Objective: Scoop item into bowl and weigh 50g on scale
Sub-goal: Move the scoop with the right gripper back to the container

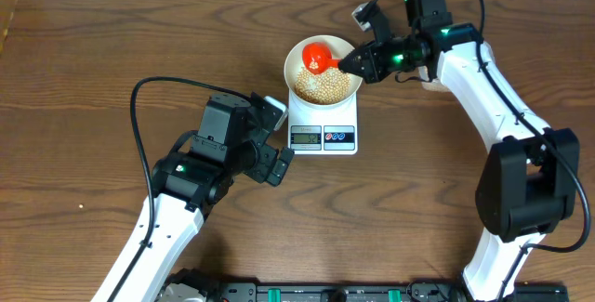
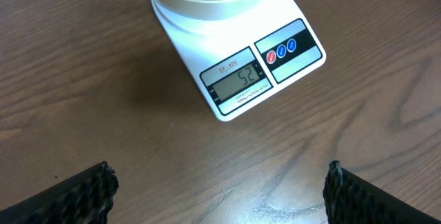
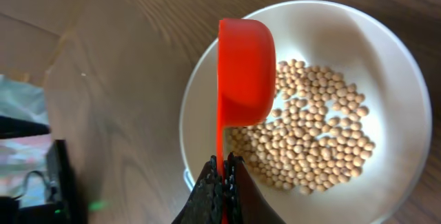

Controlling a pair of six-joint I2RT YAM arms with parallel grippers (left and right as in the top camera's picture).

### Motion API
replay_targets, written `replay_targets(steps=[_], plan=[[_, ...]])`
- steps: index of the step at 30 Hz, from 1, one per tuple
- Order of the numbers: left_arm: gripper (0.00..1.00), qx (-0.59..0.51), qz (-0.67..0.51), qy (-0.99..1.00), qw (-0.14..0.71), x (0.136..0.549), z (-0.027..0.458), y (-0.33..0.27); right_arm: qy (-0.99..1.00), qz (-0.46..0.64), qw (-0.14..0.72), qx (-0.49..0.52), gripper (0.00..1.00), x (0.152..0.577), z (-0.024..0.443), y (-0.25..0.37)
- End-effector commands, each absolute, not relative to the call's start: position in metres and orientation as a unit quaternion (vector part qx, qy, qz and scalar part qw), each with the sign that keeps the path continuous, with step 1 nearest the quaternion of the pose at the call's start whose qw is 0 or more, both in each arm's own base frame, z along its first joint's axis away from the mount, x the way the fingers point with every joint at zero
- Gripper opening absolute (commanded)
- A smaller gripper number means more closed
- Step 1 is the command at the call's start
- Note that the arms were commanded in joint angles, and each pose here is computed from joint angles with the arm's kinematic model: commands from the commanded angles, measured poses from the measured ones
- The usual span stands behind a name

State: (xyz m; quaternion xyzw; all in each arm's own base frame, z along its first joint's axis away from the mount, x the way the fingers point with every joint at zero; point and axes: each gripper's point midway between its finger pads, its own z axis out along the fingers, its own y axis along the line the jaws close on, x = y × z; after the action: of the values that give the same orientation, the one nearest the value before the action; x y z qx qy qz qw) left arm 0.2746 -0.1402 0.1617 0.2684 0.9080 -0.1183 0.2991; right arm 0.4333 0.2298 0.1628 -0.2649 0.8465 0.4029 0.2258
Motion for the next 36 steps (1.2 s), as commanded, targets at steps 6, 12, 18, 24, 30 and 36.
replay_targets(steps=[6, 12, 18, 24, 30, 36], plan=[[0.98, 0.265, -0.112, 0.911, 0.295, 0.274, 0.158, -0.138, 0.817, 0.420, 0.292, -0.264, 0.01, 0.434, 0.235, 0.205], [0.98, 0.265, -0.112, 0.911, 0.295, 0.274, 0.158, -0.138, 0.827, 0.397, 0.323, -0.233, 0.01, 0.432, 0.260, 0.154], [0.98, 0.265, -0.113, 0.911, 0.295, 0.274, 0.158, -0.138, 0.860, 0.349, 0.323, -0.185, 0.01, 0.425, 0.255, 0.085], [0.98, 0.265, -0.113, 0.911, 0.295, 0.274, 0.158, -0.138, 0.900, 0.284, 0.307, -0.118, 0.01, 0.423, 0.234, 0.018], [0.98, 0.265, -0.112, 0.911, 0.295, 0.274, 0.158, -0.138, 0.947, 0.141, 0.279, -0.073, 0.01, 0.424, 0.207, -0.037], [0.98, 0.265, -0.112, 0.911, 0.295, 0.274, 0.158, -0.138, 0.965, 0.016, 0.252, -0.078, 0.02, 0.427, 0.196, -0.053]])
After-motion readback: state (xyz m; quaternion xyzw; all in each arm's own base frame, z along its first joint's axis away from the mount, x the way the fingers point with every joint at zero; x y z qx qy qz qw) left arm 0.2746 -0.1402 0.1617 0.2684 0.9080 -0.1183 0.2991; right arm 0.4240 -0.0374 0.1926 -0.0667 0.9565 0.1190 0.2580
